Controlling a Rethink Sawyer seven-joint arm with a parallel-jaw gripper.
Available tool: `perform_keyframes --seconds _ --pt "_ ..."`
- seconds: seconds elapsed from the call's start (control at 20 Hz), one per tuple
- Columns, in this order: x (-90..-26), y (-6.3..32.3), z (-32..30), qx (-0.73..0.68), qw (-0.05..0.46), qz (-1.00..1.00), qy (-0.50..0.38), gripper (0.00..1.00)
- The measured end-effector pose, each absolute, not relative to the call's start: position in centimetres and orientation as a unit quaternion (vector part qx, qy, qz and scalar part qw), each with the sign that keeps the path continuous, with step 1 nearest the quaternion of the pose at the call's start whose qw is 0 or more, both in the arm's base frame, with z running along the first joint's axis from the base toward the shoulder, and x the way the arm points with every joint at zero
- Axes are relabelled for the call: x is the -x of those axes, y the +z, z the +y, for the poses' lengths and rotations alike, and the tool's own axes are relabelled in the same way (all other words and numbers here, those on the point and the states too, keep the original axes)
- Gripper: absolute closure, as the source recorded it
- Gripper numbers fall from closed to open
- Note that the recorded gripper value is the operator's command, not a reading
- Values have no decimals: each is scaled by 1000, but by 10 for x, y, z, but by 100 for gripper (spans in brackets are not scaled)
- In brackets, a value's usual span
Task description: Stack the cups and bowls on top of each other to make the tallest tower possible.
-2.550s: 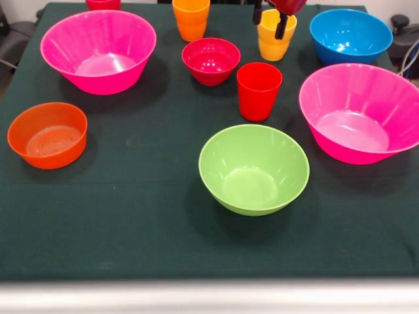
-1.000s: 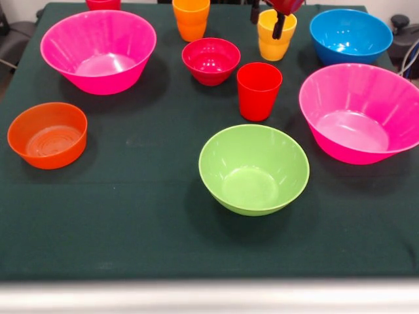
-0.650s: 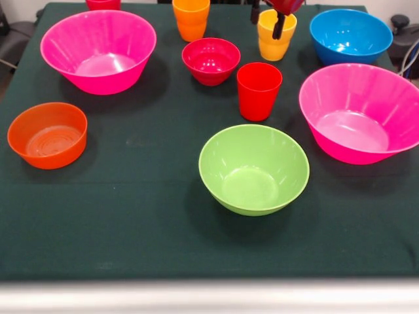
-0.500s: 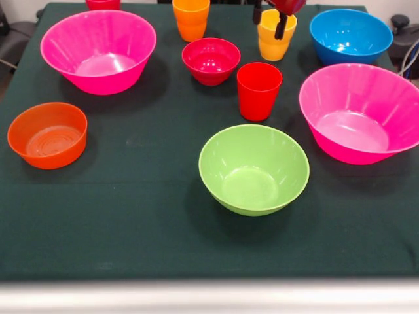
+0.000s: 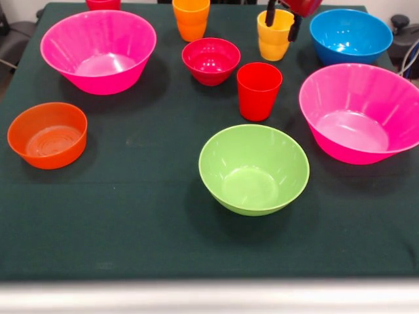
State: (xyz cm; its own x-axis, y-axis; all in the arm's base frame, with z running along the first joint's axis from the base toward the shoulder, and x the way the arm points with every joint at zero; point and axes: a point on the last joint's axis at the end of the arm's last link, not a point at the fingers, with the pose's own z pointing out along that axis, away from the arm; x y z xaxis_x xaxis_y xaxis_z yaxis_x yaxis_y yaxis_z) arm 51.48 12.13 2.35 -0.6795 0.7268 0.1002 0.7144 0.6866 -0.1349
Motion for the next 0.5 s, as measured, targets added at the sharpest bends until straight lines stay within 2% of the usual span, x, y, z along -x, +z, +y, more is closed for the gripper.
perform_keyframes --seconds 0.5 --pt "-526 16 139 407 61 -910 47 0"
